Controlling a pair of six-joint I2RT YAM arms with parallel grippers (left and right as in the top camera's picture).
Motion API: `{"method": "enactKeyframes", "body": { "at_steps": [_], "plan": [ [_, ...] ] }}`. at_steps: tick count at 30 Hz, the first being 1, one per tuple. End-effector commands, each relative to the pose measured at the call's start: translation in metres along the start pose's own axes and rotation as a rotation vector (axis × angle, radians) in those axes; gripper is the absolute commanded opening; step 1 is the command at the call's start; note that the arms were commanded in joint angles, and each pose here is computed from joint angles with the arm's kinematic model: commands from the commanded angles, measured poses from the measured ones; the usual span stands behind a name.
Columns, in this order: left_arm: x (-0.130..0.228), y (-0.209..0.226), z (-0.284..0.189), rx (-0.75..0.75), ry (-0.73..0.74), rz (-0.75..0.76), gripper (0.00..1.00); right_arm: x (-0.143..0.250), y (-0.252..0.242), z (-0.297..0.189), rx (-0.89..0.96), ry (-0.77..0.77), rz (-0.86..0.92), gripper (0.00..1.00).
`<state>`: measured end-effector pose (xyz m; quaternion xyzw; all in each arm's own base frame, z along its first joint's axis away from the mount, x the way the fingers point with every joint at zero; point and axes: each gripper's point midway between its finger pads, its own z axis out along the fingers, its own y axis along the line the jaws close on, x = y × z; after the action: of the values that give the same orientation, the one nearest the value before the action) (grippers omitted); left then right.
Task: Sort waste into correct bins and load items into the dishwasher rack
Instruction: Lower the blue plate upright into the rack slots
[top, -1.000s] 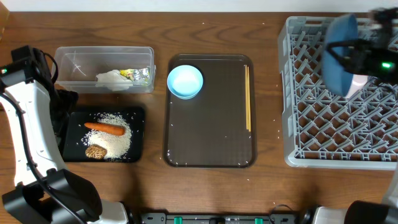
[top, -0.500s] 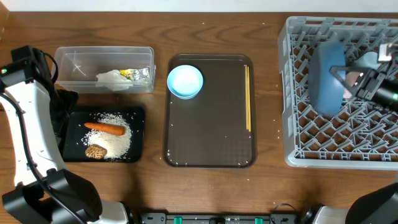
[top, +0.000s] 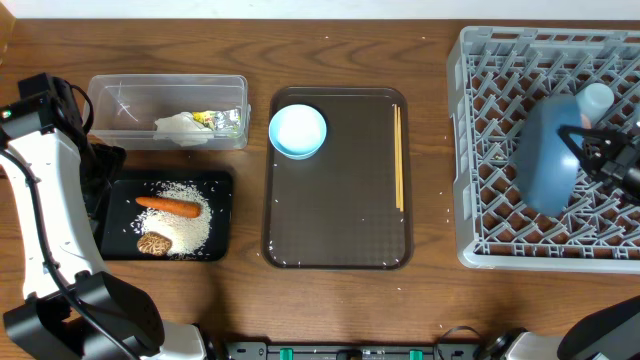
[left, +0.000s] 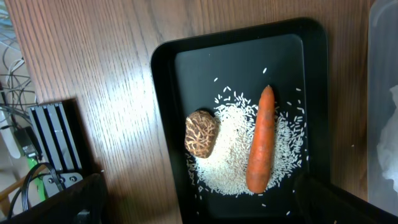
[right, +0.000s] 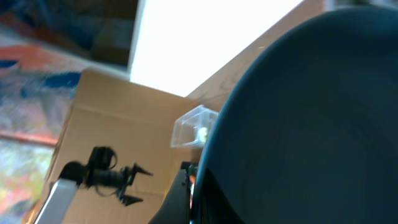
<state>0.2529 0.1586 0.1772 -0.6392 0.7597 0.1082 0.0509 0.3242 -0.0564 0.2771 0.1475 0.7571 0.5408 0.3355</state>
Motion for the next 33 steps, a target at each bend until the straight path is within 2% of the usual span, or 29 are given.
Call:
{"method": "enactKeyframes", "body": {
  "at_steps": [1, 14, 24, 33],
  "plan": [
    [-0.001, 0.002, -0.001, -0.002, -0.001, -0.016, 0.98, -0.001, -0.005, -0.009, 0.028, -0.019, -0.005, 0.01],
    [-0.001, 0.002, -0.001, -0.002, 0.000, -0.016, 0.98, 0.010, 0.031, 0.014, -0.154, 0.032, -0.061, 0.01],
    [-0.001, 0.002, -0.001, -0.002, -0.001, -0.016, 0.98, 0.030, 0.023, 0.042, -0.079, 0.151, -0.115, 0.01],
    [-0.001, 0.002, -0.001, -0.002, 0.000, -0.016, 0.98, 0.021, -0.010, 0.038, 0.104, 0.141, -0.055, 0.01]
  ]
}}
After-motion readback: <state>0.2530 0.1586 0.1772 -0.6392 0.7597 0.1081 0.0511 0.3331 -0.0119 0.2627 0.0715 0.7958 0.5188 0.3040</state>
